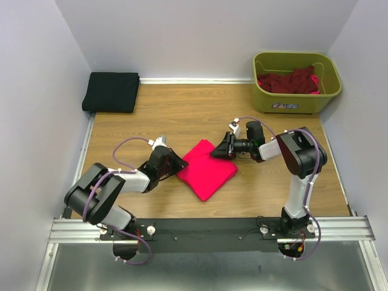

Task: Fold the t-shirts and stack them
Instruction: Fold the tshirt

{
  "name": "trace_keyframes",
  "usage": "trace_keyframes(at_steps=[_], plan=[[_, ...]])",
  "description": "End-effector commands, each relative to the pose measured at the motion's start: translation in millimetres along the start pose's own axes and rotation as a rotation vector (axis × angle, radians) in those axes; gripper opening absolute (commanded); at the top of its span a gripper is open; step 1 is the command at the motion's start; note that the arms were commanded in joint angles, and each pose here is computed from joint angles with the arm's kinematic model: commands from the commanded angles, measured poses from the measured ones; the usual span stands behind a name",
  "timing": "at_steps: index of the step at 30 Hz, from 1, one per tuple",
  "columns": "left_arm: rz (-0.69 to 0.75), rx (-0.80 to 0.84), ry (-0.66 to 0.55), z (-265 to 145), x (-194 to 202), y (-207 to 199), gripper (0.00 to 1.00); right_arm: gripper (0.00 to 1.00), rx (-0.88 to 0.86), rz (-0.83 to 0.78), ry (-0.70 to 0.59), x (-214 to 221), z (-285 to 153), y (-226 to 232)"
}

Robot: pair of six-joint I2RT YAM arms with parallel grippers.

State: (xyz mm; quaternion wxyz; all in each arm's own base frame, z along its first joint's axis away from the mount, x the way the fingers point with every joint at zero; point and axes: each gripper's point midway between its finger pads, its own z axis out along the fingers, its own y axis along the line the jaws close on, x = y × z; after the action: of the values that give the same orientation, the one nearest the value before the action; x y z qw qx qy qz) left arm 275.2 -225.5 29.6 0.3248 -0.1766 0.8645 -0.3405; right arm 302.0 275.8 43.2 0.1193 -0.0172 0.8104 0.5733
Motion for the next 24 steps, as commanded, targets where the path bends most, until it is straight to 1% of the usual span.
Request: trace_keyframes(at_steps=[1,4,8,10,11,13,16,19,20,24], plan=[[-0.068,-0.074,-0.038,-7.2,4.7,27.9,0.18,0.45,0.076,0.023,-0.015,13.6,3.3,-40.1],[-0.062,-0.067,-0.058,-12.3,1.9,28.6,0.17,0.45,0.057,0.002,-0.03,9.5,-1.2,-24.7],[-0.032,-0.068,-0.071,-15.4,-3.3,26.0,0.17,0.45,-0.025,-0.076,-0.064,-20.8,-1.7,24.8],[-0.02,-0.067,-0.075,-15.2,-5.3,24.5,0.18,0.45,-0.052,-0.099,-0.058,-28.8,5.7,43.4],[-0.008,-0.065,-0.075,-14.7,-6.8,21.8,0.17,0.45,-0.075,-0.138,-0.07,-43.5,11.1,59.0],[0.003,-0.066,-0.076,-14.2,-8.5,20.6,0.18,0.45,-0.088,-0.158,-0.066,-54.2,25.6,68.5],[0.011,-0.071,-0.074,-14.3,-8.6,20.9,0.18,0.45,-0.074,-0.137,-0.056,-58.4,41.3,59.8],[0.011,-0.086,-0.068,-14.5,-7.3,23.7,0.18,0.45,-0.037,-0.097,-0.052,-60.7,58.3,34.4],[0.007,-0.097,-0.062,-14.9,-6.1,26.4,0.18,0.45,-0.015,-0.068,-0.048,-60.4,64.6,18.8],[-0.002,-0.12,-0.042,-14.5,-1.0,31.7,0.18,0.45,0.031,-0.024,-0.039,-53.0,71.7,-10.9]])
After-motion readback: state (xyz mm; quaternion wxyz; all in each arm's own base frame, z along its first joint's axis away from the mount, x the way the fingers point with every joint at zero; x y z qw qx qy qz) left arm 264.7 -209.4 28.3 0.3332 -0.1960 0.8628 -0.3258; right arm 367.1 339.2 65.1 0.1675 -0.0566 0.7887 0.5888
